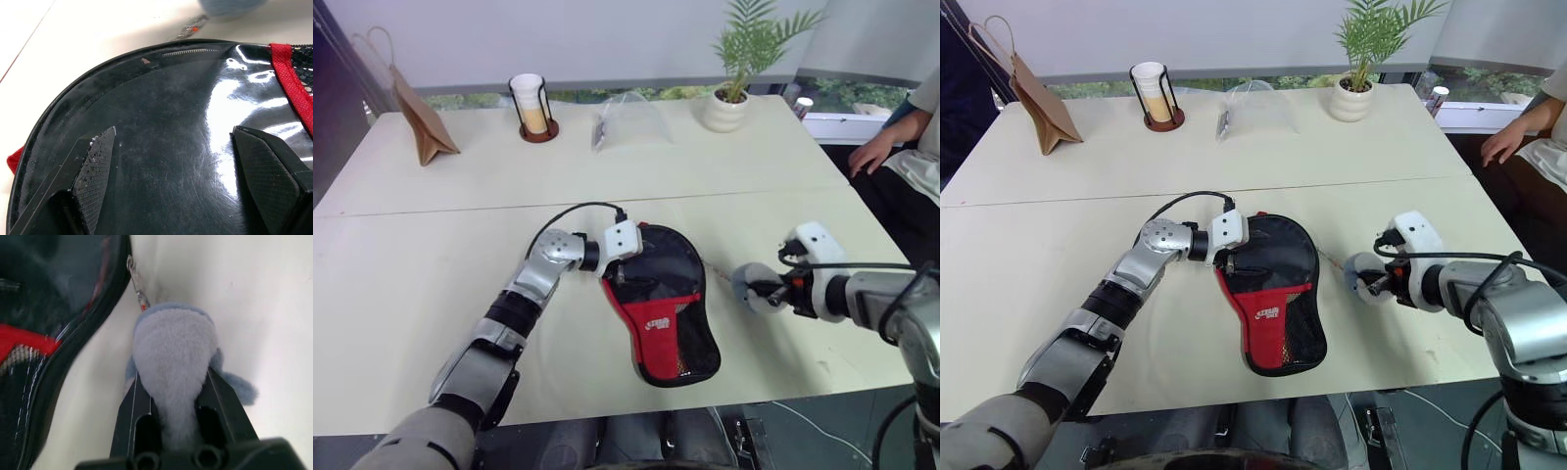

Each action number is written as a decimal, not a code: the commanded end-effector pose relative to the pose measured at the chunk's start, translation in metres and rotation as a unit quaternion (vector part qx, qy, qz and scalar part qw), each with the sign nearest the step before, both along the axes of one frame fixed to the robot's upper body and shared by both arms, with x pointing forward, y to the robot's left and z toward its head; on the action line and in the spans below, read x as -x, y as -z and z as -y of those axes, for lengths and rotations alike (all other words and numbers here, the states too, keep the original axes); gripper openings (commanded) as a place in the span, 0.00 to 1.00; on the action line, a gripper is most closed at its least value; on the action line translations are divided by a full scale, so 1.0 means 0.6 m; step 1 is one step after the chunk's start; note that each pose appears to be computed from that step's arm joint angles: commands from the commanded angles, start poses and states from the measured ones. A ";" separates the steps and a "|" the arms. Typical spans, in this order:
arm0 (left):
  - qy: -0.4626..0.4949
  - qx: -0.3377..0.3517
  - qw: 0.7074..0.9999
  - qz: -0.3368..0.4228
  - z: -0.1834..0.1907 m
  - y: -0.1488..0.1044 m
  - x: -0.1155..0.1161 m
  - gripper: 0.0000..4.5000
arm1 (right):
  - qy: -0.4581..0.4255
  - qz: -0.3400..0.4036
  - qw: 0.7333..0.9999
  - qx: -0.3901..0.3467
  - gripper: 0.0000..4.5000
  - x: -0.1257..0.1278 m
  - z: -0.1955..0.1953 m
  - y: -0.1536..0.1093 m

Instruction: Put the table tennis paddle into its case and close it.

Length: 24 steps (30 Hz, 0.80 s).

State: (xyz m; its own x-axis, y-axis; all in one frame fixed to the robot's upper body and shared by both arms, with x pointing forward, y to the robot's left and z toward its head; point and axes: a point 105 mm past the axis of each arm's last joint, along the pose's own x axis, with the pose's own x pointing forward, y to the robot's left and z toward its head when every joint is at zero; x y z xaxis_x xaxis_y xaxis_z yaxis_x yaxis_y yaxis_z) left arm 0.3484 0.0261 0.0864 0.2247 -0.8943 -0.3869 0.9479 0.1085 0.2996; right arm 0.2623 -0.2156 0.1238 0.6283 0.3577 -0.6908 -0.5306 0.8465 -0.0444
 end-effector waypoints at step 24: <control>-0.025 -0.082 0.994 -0.061 -0.035 0.089 0.017 0.88 | -0.181 -0.094 0.976 0.075 0.04 0.145 -0.004 0.031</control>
State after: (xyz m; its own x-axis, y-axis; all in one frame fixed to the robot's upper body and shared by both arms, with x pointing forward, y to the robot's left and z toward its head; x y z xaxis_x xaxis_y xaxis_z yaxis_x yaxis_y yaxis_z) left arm 0.3466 0.0232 0.0839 0.2186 -0.8962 -0.3861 0.9499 0.1049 0.2944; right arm 0.1814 -0.2116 0.1043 0.3691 0.4256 -0.8262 -0.7851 0.6186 -0.0321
